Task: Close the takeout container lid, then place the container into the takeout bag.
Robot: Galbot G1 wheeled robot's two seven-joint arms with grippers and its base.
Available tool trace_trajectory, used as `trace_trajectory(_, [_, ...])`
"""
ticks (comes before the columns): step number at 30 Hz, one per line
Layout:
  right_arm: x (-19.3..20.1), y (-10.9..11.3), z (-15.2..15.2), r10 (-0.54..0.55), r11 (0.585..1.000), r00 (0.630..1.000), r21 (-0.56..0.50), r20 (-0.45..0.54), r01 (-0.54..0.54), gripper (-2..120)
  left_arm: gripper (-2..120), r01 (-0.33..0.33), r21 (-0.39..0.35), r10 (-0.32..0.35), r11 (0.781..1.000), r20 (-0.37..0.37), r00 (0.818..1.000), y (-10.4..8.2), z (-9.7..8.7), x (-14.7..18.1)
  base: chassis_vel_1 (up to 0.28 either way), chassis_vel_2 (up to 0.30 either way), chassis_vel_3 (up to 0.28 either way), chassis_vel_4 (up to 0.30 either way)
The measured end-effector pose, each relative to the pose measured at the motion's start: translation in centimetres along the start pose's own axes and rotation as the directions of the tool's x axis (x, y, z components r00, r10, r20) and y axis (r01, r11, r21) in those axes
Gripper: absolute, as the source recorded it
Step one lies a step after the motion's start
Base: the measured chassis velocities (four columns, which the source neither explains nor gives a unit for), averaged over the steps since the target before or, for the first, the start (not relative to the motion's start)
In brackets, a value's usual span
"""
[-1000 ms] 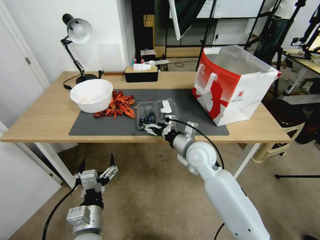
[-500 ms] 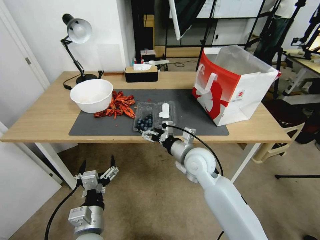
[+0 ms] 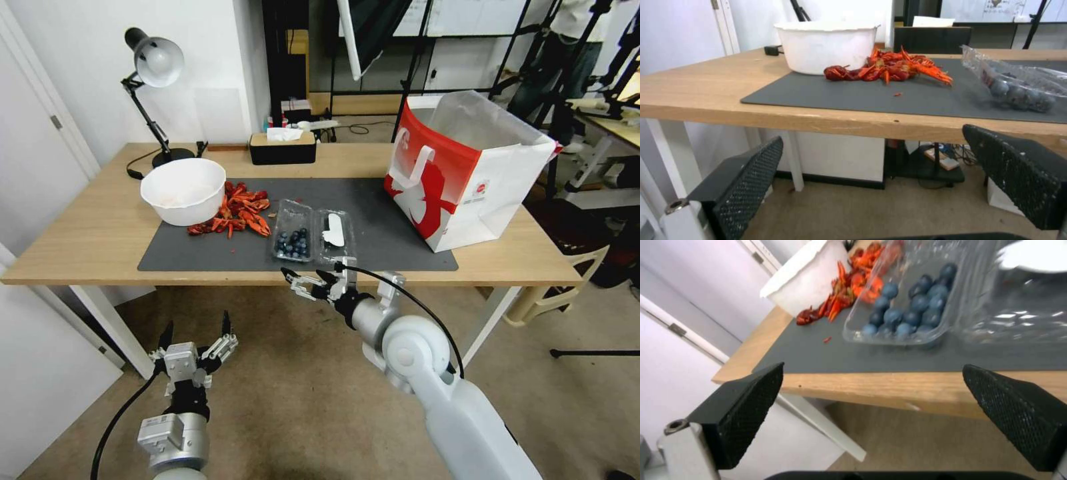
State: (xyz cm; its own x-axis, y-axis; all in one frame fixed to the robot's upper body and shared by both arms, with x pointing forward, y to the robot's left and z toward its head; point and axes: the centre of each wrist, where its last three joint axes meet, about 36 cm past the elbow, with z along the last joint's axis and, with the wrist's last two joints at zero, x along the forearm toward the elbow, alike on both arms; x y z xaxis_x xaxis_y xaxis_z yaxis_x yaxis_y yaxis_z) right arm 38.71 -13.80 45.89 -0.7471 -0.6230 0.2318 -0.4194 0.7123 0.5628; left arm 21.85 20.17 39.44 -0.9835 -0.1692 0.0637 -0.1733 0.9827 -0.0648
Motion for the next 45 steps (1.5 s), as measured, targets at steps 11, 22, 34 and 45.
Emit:
trace_trajectory(11, [5.4,-1.2,2.3,0.116,0.935,0.973,0.307,0.199,-0.175,100,100,-0.011,0.002,0.011,1.000,0.002,1.000,0.3,0.0,0.2,0.000,0.000,0.000,0.000])
trace_trajectory(22, [8.8,-1.2,7.6,0.136,0.824,0.873,0.436,0.468,-0.362,100,100,-0.052,-0.002,0.052,0.999,0.020,0.998,1.0,-0.1,0.0,0.000,0.000,0.000,0.000])
trace_trajectory(34, [8.6,-1.0,12.1,0.160,0.884,0.878,0.331,0.450,-0.331,100,100,-0.069,0.002,0.069,0.998,0.011,0.998,1.0,0.5,-0.2,0.000,0.000,0.000,0.000])
trace_trajectory(45, [4.3,2.1,9.2,0.089,0.976,0.946,-0.215,0.310,-0.021,100,100,-0.064,0.002,0.064,0.998,0.005,0.998,1.1,0.7,-0.2,0.000,0.000,0.000,0.000])
